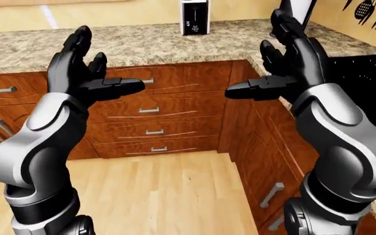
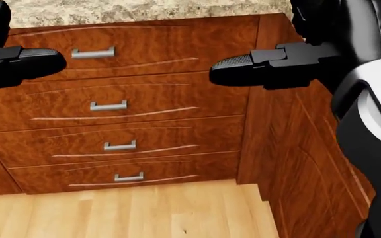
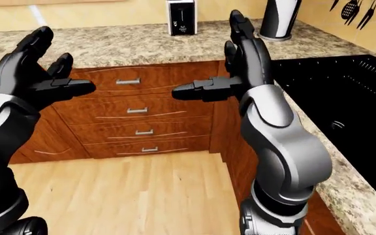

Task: Push down the lever of the toaster to turn it on.

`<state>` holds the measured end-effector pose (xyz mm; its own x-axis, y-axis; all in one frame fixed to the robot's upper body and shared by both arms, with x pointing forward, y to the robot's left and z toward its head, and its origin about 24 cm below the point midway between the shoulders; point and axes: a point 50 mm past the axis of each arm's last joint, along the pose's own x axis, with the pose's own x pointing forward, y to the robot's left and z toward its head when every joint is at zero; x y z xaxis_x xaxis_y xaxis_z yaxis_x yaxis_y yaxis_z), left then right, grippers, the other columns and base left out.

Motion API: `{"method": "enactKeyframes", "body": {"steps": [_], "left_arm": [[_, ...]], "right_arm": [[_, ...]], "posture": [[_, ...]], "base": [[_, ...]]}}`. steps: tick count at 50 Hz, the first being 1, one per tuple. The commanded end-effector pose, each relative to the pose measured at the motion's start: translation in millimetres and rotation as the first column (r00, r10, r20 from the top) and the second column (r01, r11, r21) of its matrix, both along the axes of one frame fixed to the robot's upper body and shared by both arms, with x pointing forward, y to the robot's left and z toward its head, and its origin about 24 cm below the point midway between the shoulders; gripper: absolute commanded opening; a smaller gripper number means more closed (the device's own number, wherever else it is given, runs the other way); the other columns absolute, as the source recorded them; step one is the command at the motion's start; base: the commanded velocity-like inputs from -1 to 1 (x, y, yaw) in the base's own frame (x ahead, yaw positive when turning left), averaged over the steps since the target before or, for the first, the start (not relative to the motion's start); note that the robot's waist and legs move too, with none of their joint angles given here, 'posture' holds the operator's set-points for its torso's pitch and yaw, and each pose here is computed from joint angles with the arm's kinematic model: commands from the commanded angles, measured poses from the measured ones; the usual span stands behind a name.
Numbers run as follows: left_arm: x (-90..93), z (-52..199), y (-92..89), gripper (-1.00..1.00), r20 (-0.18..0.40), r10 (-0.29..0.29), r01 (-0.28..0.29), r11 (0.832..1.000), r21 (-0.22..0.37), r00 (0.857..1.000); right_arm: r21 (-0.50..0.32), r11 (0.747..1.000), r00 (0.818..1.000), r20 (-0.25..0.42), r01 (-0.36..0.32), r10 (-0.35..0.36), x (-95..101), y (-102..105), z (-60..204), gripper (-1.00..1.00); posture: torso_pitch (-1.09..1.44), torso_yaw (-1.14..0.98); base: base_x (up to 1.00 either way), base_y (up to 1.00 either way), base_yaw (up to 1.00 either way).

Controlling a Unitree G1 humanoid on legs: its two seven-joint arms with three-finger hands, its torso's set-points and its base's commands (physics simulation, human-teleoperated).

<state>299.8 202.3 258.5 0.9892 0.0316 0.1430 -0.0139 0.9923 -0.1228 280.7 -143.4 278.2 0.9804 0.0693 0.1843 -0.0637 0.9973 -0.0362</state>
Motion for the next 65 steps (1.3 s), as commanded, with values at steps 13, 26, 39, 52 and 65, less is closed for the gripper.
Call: {"method": "enactKeyframes", "body": {"steps": [13, 26, 39, 52, 65], "left_arm": [[-4.2, 15.9, 3.9, 1.0, 0.076, 0.02, -0.02, 1.0, -0.003, 0.997], [-3.5, 15.5, 4.6, 1.0, 0.076, 0.022, -0.021, 1.0, -0.006, 0.997], [-3.9, 15.7, 4.2, 1.0, 0.076, 0.021, -0.021, 1.0, -0.003, 0.997], [-3.5, 14.6, 4.0, 1.0, 0.075, 0.021, -0.021, 1.0, 0.0, 0.997], [-4.0, 15.3, 3.7, 1.0, 0.076, 0.021, -0.021, 1.0, 0.0, 0.997]], "right_arm": [[-0.004, 1.0, 0.998, 0.059, -0.019, 0.019, -3.8, 3.7, 10.9, 1.0], [-0.005, 1.0, 0.999, 0.047, -0.018, 0.018, -2.7, 4.1, 8.5, 1.0], [-0.009, 1.0, 0.998, 0.047, -0.028, 0.028, -3.6, 7.0, 8.4, 1.0], [-0.009, 0.999, 0.998, 0.05, -0.031, 0.032, -4.0, 6.9, 8.7, 1.0], [-0.014, 0.999, 0.998, 0.052, -0.032, 0.033, -4.5, 7.2, 9.2, 1.0]], "posture": [[0.0, 0.0], [0.0, 0.0], [0.0, 0.0], [0.0, 0.0], [0.0, 0.0]], "base": [[0.15, 0.0, 0.0], [0.08, 0.01, 0.0], [0.08, 0.07, 0.0], [0.08, 0.07, 0.0], [0.08, 0.12, 0.0]]}}
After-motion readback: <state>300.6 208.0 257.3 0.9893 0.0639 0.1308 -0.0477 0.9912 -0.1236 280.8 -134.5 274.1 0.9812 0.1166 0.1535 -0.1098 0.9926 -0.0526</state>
